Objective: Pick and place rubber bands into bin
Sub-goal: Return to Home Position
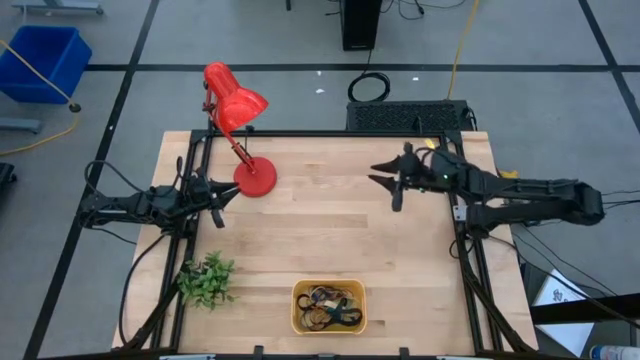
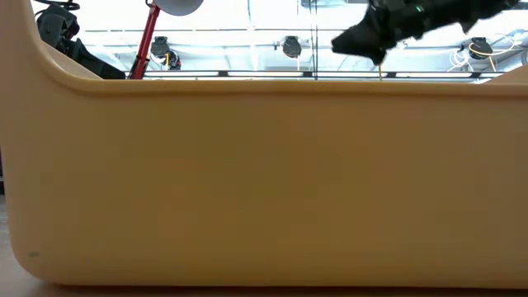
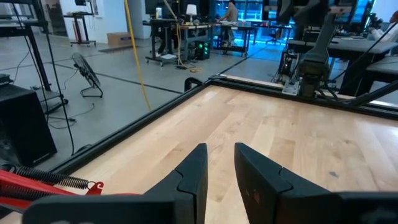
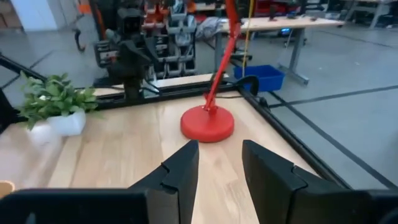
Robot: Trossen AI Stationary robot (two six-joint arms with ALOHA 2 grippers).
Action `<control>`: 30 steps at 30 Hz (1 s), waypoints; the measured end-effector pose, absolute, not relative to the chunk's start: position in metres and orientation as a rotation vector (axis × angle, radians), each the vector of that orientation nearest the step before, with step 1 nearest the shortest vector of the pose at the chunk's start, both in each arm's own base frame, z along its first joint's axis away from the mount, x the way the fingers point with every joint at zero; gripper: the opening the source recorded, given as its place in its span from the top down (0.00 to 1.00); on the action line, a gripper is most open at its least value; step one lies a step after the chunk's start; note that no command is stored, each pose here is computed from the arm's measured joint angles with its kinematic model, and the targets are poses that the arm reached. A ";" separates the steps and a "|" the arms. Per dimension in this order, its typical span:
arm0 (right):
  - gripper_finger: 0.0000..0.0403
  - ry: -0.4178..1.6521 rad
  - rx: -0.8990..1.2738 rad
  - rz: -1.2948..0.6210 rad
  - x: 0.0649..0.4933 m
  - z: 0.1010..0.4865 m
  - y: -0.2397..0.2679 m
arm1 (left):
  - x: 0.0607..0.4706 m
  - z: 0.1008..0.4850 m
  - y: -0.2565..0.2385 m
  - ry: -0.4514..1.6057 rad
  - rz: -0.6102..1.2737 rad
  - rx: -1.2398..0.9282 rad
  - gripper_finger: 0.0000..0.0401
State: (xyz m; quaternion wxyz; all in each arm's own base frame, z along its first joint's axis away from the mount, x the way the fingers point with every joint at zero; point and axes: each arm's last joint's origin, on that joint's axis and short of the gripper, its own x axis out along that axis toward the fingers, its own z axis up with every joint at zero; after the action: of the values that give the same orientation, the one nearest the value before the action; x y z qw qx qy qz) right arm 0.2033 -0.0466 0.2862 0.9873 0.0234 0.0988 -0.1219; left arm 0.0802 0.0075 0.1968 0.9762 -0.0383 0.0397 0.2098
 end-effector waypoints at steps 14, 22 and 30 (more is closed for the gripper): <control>0.71 -0.026 0.140 -0.311 0.146 0.214 -0.037 | 0.080 0.197 0.007 0.088 0.423 -0.054 0.78; 0.71 -0.135 0.178 -0.302 0.126 0.198 -0.032 | 0.080 0.197 0.008 0.088 0.424 -0.051 0.78; 0.70 -0.171 0.185 -0.297 0.117 0.193 -0.030 | 0.080 0.197 0.008 0.088 0.424 -0.050 0.78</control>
State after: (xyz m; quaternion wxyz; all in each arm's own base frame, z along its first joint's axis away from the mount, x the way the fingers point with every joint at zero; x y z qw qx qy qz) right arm 0.1174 -0.0300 0.1925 0.9811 0.0919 -0.0850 -0.1475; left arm 0.0802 0.0075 0.1965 0.9763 -0.0250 0.0437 0.2104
